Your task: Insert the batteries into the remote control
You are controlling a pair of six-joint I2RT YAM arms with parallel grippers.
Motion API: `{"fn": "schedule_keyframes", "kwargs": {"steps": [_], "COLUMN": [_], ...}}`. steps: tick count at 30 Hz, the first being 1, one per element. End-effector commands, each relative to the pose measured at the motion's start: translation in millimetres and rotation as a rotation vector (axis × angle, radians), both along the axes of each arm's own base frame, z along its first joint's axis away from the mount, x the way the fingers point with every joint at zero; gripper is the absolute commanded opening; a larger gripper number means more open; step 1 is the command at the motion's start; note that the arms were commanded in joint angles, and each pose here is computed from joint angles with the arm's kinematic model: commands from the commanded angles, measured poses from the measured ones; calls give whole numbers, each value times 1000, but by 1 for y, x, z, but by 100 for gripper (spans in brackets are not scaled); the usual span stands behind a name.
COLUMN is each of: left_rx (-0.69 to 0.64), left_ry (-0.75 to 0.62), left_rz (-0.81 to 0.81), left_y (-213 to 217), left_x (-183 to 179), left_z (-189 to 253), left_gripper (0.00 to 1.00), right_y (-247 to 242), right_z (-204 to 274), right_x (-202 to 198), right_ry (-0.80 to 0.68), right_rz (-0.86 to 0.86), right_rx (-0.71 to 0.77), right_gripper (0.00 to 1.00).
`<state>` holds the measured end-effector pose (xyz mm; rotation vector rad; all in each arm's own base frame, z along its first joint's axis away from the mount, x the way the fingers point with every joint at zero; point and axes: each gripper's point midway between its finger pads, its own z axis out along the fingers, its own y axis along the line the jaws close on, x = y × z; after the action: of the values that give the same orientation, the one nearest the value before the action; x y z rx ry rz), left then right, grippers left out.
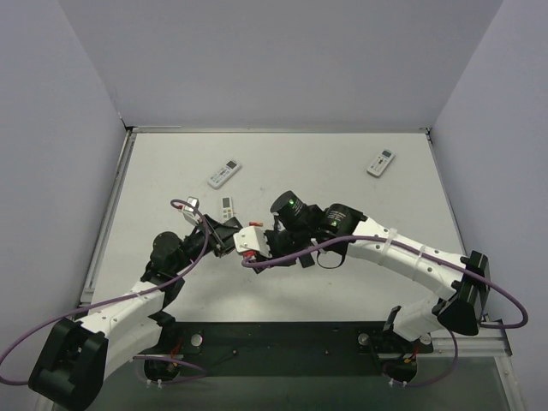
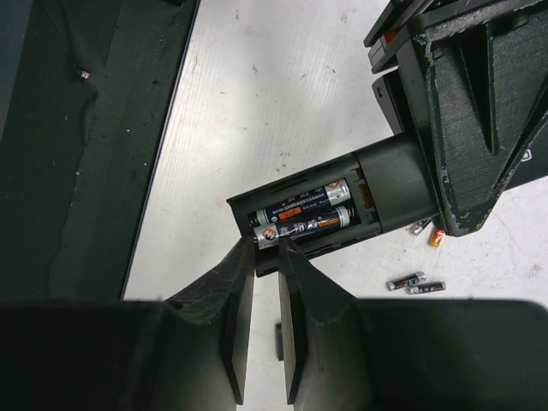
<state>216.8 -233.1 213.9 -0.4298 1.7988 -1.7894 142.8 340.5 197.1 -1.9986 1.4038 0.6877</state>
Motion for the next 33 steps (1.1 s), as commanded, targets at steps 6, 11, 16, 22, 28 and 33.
{"fn": "schedule_keyframes", "kwargs": {"steps": [6,11,16,22,28,33], "left_rx": [-49,-52,-53,-57,-62,-62], "left_ry": [-102,-118,-130,-144,-157,-157], "left_rz": [-29,-31,-35,-37,-38,-38], "left_y": [-4,-4,-4,-4,-4,-4], "left_x": [-4,-5,-6,-7,-7,-8], "left_z": [37,41,44,48,51,50], "left_gripper": [0,0,0,0,0,0], "right_y": [11,13,19,22,24,31], "right_z": [4,0,-7,-22,-39,-46], "right_x": [16,26,33,42,52,60], "right_ry": [-21,3,37,49,55,74], "right_rz": [-39,-92,-146,-214,-300,-388], "right_rx": [2,-12,-36,-88,-144,-155], "right_gripper": [10,7,5,1,0,0]}}
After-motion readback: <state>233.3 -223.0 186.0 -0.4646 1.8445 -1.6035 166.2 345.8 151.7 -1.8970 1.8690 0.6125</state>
